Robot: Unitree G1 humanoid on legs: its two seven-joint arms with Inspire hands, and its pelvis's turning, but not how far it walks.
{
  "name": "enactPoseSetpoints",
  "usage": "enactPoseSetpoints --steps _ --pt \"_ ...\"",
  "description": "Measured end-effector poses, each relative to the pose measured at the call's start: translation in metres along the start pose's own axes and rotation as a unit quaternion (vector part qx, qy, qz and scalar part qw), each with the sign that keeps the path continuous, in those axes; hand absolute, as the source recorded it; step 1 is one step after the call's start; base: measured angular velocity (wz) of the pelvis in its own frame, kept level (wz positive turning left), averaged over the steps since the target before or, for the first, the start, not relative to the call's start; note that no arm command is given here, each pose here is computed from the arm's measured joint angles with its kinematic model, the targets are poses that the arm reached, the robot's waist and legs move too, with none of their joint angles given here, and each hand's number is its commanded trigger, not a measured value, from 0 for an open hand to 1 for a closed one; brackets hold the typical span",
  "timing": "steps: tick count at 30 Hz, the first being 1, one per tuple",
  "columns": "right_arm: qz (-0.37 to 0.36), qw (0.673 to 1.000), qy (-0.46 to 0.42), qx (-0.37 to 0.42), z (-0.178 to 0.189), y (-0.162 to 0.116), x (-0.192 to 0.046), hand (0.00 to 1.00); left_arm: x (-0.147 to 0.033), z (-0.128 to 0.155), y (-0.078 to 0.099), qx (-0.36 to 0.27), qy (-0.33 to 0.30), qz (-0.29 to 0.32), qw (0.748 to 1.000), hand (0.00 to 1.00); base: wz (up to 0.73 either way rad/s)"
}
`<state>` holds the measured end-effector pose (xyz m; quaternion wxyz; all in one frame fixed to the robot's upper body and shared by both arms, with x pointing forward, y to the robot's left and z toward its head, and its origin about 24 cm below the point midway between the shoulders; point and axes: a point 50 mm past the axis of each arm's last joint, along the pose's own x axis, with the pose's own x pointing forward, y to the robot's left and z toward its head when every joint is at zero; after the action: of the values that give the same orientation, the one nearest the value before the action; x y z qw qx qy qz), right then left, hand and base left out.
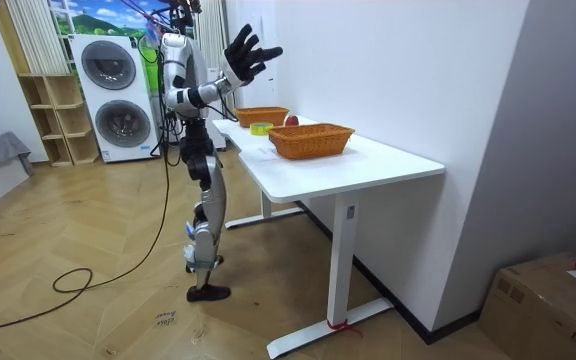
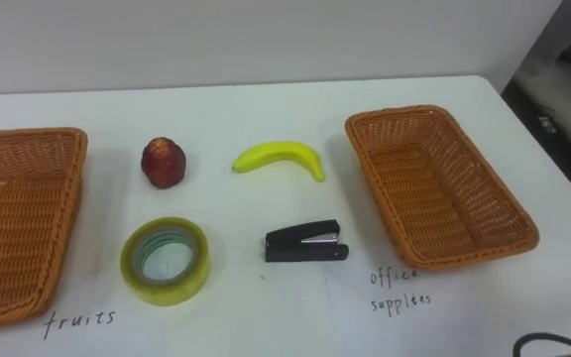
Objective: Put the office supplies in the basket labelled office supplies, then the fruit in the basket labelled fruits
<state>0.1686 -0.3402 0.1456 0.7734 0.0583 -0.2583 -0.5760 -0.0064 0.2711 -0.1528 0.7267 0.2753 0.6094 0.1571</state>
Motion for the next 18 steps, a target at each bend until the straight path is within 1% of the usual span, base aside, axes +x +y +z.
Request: enactPoseSetpoints --steps 4,12,16,18 --pt "0.01 1.0 -0.018 0.014 0.007 0.009 -0.001 0.0 0.0 0.001 -0.001 0.005 -0.003 -0.003 1.0 0.0 0.02" --pt "0.074 0.995 -0.07 -0.009 0.016 0.025 -0.008 0.0 0.0 0.001 -0.001 0.005 -0.004 -0.006 1.0 0.0 0.0" --pt "0.091 0.993 -0.073 -0.009 0.018 0.031 -0.009 0.0 0.0 0.001 0.0 0.006 -0.003 -0.005 1.0 0.0 0.0" --pt "0.115 0.99 -0.075 -0.012 0.018 0.036 -0.011 0.0 0.0 0.001 0.0 0.014 -0.005 -0.003 1.0 0.0 0.0"
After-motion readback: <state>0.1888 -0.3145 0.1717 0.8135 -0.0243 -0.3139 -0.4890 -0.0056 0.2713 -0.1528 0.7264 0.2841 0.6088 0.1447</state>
